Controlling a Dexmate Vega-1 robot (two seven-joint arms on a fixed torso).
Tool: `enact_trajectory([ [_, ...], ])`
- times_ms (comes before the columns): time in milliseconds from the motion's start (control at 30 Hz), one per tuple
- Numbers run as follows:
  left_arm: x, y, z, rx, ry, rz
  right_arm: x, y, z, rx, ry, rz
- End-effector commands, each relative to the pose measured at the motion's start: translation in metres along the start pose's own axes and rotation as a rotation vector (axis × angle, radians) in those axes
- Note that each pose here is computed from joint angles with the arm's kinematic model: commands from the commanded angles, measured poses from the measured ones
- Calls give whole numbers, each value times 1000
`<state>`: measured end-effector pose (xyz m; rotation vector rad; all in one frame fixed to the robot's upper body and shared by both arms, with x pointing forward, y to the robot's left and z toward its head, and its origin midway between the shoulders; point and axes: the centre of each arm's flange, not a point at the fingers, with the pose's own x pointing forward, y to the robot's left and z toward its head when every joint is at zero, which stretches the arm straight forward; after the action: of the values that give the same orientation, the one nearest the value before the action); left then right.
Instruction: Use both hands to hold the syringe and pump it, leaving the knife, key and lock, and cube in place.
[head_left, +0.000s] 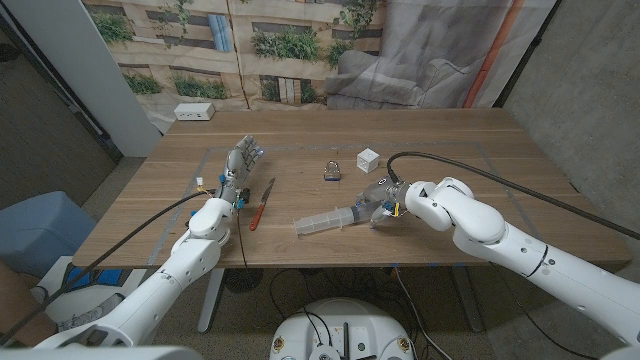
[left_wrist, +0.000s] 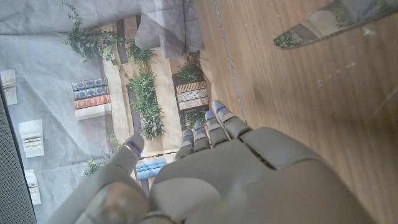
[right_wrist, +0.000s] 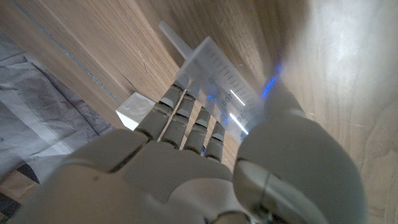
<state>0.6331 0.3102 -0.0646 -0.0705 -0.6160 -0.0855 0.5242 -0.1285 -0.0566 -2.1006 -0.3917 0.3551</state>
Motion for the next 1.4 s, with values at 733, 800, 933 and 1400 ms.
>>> enact_trajectory([
  [733,0,5,-7,-9,26,10,2,12,3,-6,-2,-117],
  [800,0,5,-7,-10,27,11,1,14,4,-11,-4,-128],
  [933,1,4,-8,-13,28,10,1,15,3,-4,-9,-138],
  [1400,4,2,-11,-17,34,8,-3,14,-3,47,-24,-166],
])
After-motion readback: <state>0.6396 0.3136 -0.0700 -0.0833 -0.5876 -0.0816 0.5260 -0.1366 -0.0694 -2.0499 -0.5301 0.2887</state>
